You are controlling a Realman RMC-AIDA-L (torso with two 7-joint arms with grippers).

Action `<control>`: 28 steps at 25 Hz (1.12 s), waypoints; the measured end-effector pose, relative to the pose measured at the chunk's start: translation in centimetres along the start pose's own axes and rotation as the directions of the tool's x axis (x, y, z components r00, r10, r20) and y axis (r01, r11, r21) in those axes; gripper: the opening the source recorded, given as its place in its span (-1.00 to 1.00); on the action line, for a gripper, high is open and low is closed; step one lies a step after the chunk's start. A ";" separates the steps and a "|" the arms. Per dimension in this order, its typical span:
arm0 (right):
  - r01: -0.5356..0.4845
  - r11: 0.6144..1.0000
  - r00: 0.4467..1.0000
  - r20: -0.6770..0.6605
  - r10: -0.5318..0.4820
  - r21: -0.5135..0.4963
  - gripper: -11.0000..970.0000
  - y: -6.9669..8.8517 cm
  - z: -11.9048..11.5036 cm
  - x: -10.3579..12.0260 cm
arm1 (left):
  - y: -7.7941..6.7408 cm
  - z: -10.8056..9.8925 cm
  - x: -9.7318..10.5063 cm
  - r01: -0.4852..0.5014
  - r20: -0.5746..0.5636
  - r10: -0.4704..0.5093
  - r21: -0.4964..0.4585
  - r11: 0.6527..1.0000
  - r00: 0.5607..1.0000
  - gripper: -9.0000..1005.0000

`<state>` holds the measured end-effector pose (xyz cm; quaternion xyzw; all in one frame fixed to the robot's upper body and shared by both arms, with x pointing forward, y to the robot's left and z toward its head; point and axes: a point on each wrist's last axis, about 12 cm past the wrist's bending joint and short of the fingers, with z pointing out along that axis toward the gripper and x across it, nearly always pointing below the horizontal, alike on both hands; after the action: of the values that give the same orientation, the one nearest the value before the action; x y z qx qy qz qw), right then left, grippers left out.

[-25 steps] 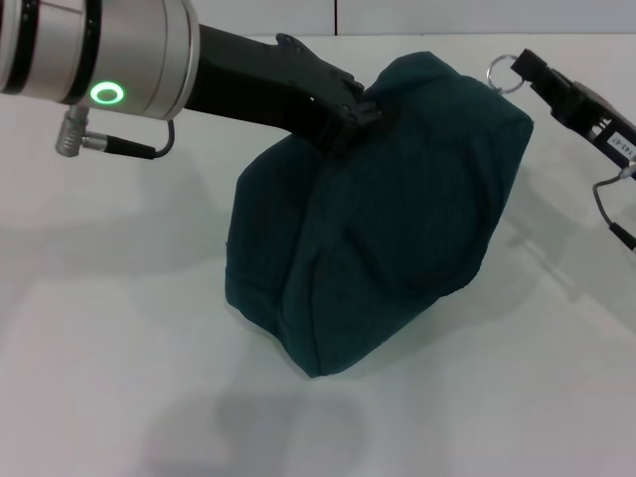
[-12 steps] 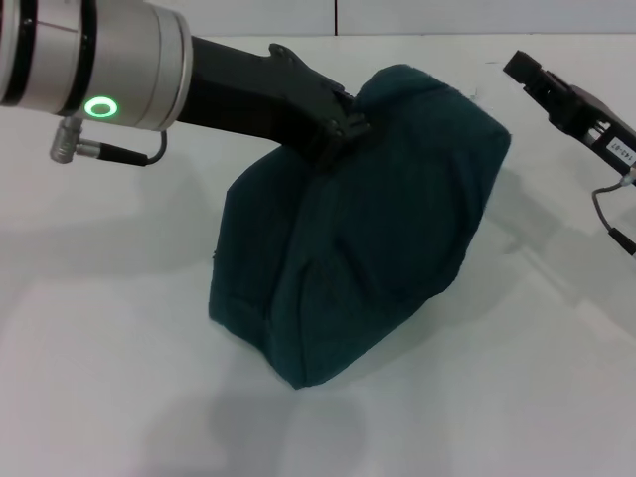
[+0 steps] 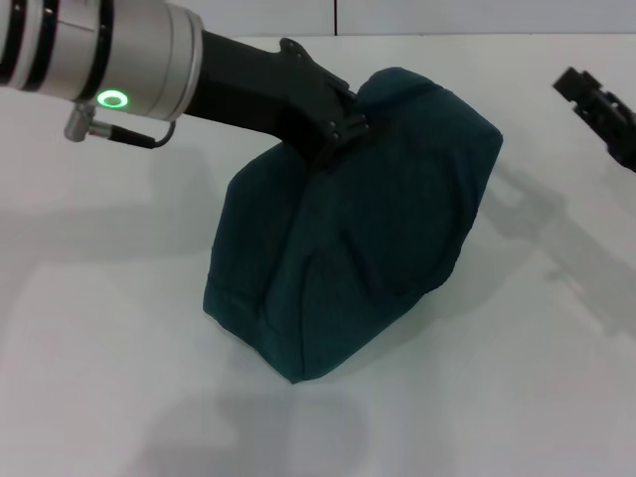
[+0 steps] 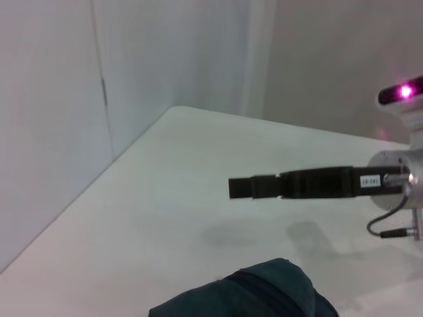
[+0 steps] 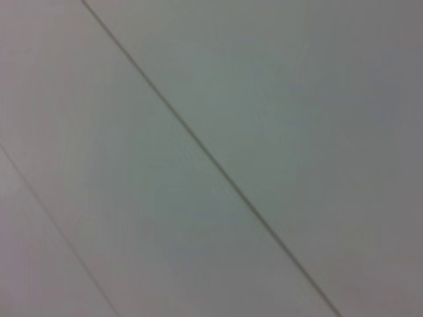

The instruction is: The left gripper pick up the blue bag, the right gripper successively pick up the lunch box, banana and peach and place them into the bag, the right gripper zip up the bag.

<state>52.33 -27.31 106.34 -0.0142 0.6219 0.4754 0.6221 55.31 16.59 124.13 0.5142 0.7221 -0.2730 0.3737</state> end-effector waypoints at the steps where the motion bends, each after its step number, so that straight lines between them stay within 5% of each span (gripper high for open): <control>1: 0.002 1.000 1.000 0.006 -0.002 0.005 -0.36 0.0 -0.4 0.0 | 0.1 0.2 0.0 -0.001 -0.003 0.001 0.007 1.000 1.000 -0.90; 11: 0.008 1.000 1.000 0.020 -0.008 0.008 0.44 0.0 -1.3 -0.2 | 0.5 0.1 0.1 0.085 0.024 -0.086 0.012 0.996 0.996 -0.90; 18: 0.008 1.000 1.000 0.013 -0.008 0.000 0.81 0.0 -1.1 -0.1 | 0.7 -0.8 0.3 0.127 0.080 -0.128 0.014 0.992 0.989 -0.62; 28: 0.039 0.997 0.998 0.048 -0.036 -0.067 0.81 0.6 -1.5 -1.0 | -1.2 -5.0 1.9 0.059 0.268 -0.057 0.002 0.998 0.962 -0.23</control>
<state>51.03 -28.44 107.13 -0.0358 0.5904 0.4846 0.6444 52.48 21.15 125.41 0.4498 0.6806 -0.3486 0.4614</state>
